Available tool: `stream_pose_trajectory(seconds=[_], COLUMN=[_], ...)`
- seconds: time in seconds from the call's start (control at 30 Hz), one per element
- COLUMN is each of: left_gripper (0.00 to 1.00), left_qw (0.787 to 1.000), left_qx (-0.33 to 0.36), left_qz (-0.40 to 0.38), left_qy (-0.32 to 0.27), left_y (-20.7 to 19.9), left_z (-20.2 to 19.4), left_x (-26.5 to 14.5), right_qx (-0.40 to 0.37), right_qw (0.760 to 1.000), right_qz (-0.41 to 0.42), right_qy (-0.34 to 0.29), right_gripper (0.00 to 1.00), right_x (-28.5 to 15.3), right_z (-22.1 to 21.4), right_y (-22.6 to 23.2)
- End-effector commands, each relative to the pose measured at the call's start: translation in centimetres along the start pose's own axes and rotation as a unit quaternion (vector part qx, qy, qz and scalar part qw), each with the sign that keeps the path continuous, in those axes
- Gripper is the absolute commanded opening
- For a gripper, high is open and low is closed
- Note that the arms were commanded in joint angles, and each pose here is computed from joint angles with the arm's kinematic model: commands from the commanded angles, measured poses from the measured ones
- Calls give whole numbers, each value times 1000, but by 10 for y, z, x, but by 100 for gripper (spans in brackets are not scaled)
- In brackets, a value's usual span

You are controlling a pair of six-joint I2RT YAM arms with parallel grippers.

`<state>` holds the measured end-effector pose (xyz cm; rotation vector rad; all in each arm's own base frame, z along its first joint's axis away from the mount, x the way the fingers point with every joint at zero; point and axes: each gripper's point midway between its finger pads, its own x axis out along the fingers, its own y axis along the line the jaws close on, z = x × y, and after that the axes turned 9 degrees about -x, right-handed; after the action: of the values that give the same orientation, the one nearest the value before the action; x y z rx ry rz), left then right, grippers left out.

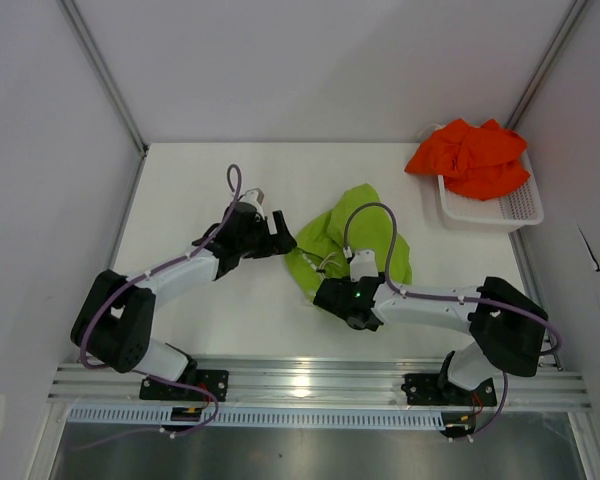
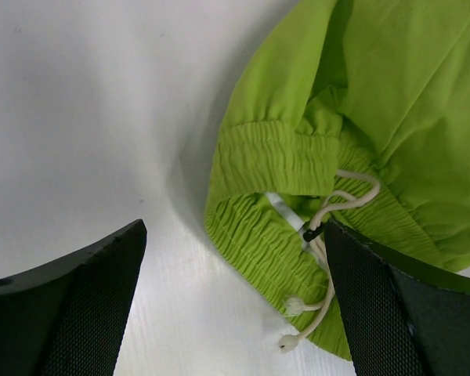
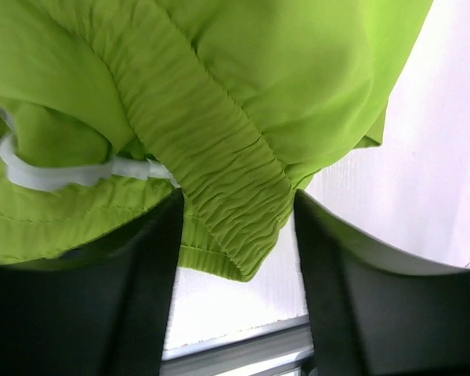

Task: Fold and stack the shorts
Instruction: Flatten the shorts out

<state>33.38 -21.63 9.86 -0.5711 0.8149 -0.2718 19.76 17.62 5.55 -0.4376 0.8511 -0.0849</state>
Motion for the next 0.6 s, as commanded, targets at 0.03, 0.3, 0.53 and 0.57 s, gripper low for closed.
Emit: stream_pose_trajectory(seconds=[0.03, 0.3, 0.53, 0.57], left_gripper=[95, 92, 79, 78], left_qw=[999, 998, 996, 995], left_qx=[39, 48, 82, 88], left_qz=[1, 8, 24, 21], left_qy=[4, 38, 39, 36], left_y=[8, 20, 24, 23], left_z=[-6, -27, -29, -30], left_x=[3, 9, 26, 28], right_qx=[33, 24, 29, 26], right_qw=[999, 1000, 994, 993], right_qz=[16, 14, -103, -110], right_qy=[-18, -12, -16, -17], right_gripper=[63, 78, 61, 58], right_x=[-3, 5, 18, 18], right_z=[2, -9, -8, -9], right_y=[-4, -4, -28, -30])
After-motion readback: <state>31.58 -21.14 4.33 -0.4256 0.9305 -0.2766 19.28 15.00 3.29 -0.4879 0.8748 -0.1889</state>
